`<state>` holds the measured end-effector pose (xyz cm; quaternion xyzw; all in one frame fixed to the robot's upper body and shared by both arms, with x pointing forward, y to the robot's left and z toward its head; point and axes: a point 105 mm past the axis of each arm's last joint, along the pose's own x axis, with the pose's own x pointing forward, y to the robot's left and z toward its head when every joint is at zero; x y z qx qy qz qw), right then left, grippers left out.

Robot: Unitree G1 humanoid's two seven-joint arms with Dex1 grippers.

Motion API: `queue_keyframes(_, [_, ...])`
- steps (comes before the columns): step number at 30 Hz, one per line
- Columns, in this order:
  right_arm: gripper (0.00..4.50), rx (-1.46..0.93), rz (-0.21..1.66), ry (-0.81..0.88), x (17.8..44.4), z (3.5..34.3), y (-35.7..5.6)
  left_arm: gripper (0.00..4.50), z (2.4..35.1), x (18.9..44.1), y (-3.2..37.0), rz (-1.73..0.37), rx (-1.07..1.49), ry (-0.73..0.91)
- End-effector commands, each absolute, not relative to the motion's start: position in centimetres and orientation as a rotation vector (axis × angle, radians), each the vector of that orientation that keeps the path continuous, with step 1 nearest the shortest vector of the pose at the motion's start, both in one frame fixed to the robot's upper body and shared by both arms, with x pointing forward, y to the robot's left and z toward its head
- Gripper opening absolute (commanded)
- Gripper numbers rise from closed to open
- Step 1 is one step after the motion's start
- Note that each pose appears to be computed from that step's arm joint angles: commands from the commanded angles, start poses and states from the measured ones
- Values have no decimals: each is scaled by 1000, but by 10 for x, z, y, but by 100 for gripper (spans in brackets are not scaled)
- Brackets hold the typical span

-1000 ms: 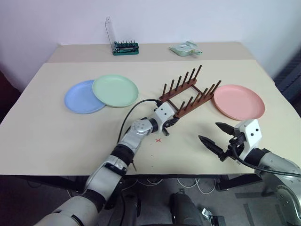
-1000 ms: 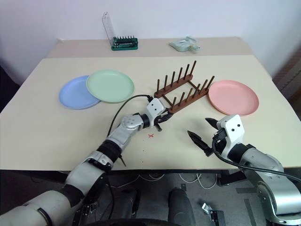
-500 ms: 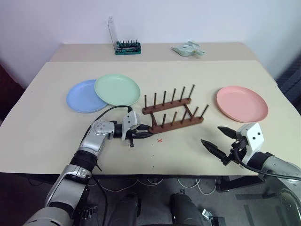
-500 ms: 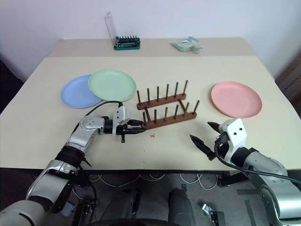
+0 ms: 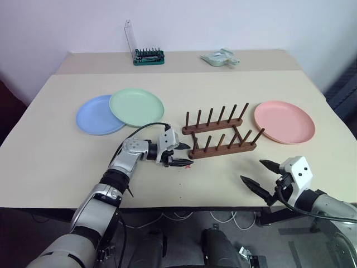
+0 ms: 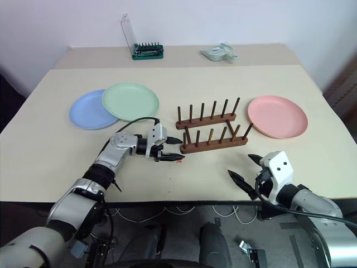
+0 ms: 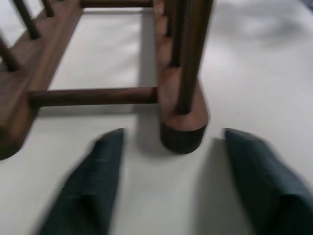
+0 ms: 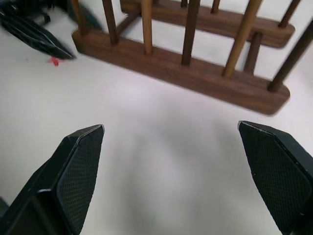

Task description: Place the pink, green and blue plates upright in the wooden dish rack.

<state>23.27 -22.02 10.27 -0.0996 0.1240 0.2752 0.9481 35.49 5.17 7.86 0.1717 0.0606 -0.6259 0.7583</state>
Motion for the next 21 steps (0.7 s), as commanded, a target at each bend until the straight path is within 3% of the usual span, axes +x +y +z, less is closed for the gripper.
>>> queue_keyframes(1, [450,-236,537,237,235,105,-227,347,81,358,76,-1295,327,164])
queue_keyframes(3, [396,-250,527,266,237,99,-229,355,80,350,84,-1307,297,191])
queue_keyframes(4, [367,-266,519,272,239,97,-231,291,80,343,87,-1323,293,199])
queue_keyframes(5, [320,-277,511,270,242,96,-231,269,81,337,88,-1341,278,203])
queue_keyframes(10, [74,-332,480,298,261,88,-232,26,87,298,58,-1475,245,214])
queue_keyframes(11, [17,-343,473,301,264,87,-232,20,87,296,53,-1479,236,223])
queue_keyframes(21, [7,-472,392,330,297,76,-237,20,72,320,22,-1242,330,159])
